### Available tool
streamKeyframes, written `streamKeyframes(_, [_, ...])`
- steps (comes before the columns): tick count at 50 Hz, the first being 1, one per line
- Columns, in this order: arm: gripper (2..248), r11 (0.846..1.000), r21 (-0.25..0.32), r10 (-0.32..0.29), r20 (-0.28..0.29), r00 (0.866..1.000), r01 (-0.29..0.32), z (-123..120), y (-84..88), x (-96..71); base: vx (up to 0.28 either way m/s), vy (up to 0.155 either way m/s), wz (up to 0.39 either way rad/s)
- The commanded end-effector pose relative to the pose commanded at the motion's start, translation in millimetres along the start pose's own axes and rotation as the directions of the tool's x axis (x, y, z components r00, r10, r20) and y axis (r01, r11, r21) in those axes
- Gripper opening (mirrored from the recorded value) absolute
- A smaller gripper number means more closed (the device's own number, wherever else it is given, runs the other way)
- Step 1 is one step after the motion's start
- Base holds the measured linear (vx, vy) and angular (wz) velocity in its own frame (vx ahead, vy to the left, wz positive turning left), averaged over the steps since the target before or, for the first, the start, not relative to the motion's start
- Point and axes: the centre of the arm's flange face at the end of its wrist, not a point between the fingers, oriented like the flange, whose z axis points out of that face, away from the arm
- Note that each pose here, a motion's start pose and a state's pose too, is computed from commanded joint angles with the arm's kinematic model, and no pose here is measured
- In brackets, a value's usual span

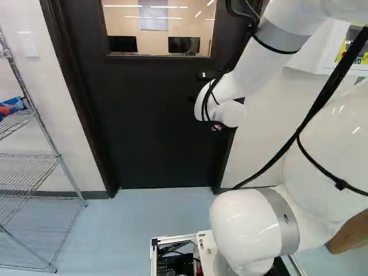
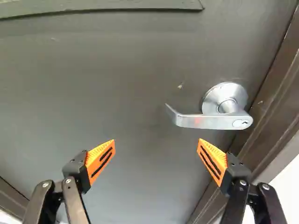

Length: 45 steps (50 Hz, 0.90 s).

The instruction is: Open the door and move inside

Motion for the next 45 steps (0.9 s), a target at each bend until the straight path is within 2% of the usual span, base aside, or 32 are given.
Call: streamKeyframes(45, [247, 1.000, -0.015, 0.001, -0.103, 0.995, -0.003, -2, 6.1, 43.7, 0.000, 0.000, 0.000])
